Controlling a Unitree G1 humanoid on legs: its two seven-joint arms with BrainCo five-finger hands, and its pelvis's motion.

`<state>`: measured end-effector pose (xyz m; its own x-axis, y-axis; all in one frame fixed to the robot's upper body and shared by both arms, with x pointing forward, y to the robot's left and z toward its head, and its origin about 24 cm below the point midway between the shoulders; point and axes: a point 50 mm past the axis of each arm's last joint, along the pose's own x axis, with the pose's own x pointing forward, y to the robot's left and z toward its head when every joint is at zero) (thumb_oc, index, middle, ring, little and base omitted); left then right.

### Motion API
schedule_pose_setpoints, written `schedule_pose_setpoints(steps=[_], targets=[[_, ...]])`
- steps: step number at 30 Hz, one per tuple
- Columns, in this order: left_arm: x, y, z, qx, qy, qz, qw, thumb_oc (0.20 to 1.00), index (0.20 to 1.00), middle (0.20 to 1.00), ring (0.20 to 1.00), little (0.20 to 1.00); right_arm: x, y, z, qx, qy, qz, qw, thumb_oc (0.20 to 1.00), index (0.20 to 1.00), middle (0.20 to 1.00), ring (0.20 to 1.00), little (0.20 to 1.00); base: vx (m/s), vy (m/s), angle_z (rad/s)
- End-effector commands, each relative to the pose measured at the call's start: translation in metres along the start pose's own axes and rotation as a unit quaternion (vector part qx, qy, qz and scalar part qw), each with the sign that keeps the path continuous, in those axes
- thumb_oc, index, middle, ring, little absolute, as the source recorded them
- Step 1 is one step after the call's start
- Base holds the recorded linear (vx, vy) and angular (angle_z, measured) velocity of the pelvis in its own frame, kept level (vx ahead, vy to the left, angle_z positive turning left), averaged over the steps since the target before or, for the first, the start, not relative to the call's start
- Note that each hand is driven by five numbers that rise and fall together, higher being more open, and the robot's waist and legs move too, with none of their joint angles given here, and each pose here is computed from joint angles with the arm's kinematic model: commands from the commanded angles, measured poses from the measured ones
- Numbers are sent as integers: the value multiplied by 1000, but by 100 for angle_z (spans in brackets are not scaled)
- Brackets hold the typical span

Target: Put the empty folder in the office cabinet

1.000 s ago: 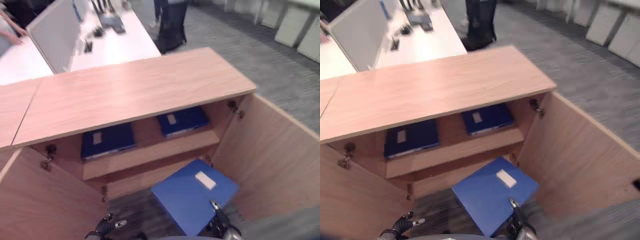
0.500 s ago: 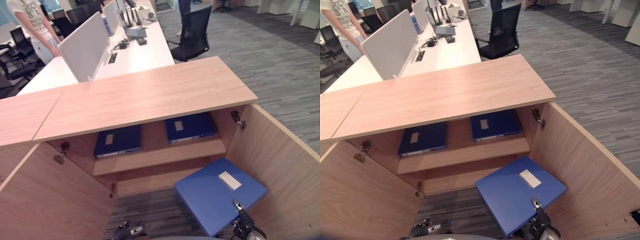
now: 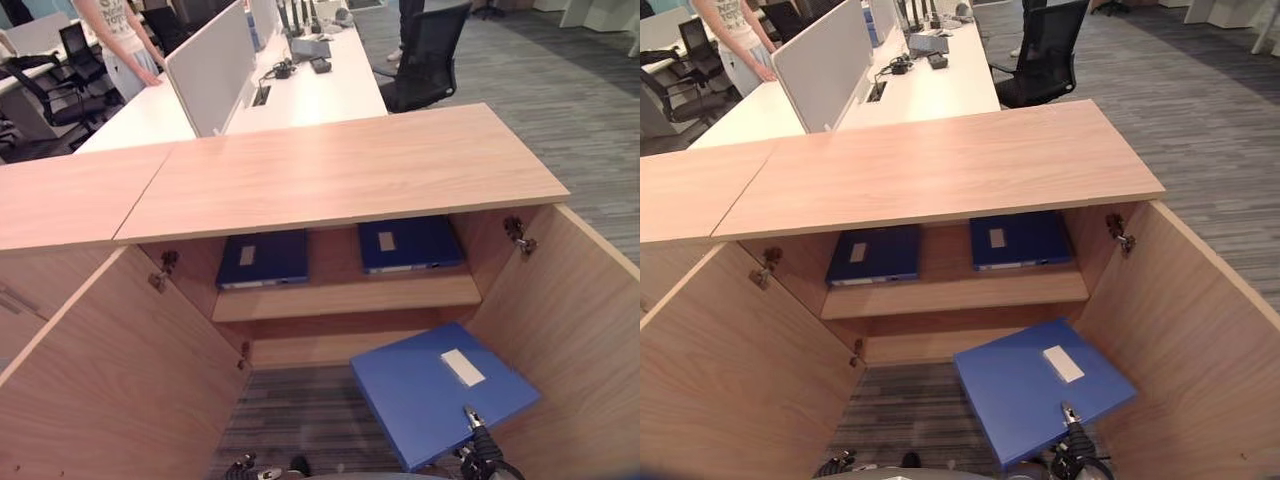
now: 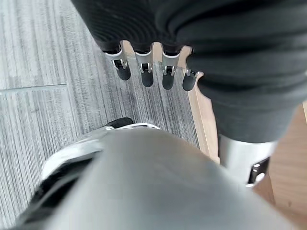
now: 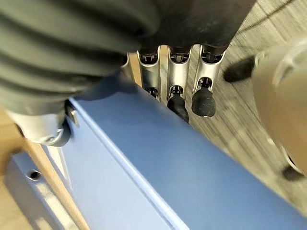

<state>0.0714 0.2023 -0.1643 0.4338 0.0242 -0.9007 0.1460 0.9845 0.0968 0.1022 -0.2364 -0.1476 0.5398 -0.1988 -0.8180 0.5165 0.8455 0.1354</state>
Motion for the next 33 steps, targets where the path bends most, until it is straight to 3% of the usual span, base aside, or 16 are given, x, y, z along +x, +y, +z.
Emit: schedule_pose_setpoints(steps=[1,9,20,24,33], targets=[[5,10,27,29,-45,5,999,1000,1000,1000,1000,1000,10,26,28,-5,-45,42,998,200,200,200,200,200,79,186,-3],[-2,19,61,51,-128,1,990,1000,1000,1000,1000,1000,13,36,30,17,-43,46,998,200,200,200,200,200,28,189,-8],[-12,2,52,66,-137,-44,987,1000,1000,1000,1000,1000,13,29,33,57,-52,18,997,200,200,200,200,200,128,-7,-5],[-6,21,13,60,-50,0,997,1000,1000,1000,1000,1000,9,14,19,66,-34,-2,997,200,200,200,200,200,133,-138,33],[-8,23,0,52,-26,2,998,1000,1000,1000,1000,1000,5,-8,20,54,-36,-20,998,200,200,200,200,200,75,-168,4]])
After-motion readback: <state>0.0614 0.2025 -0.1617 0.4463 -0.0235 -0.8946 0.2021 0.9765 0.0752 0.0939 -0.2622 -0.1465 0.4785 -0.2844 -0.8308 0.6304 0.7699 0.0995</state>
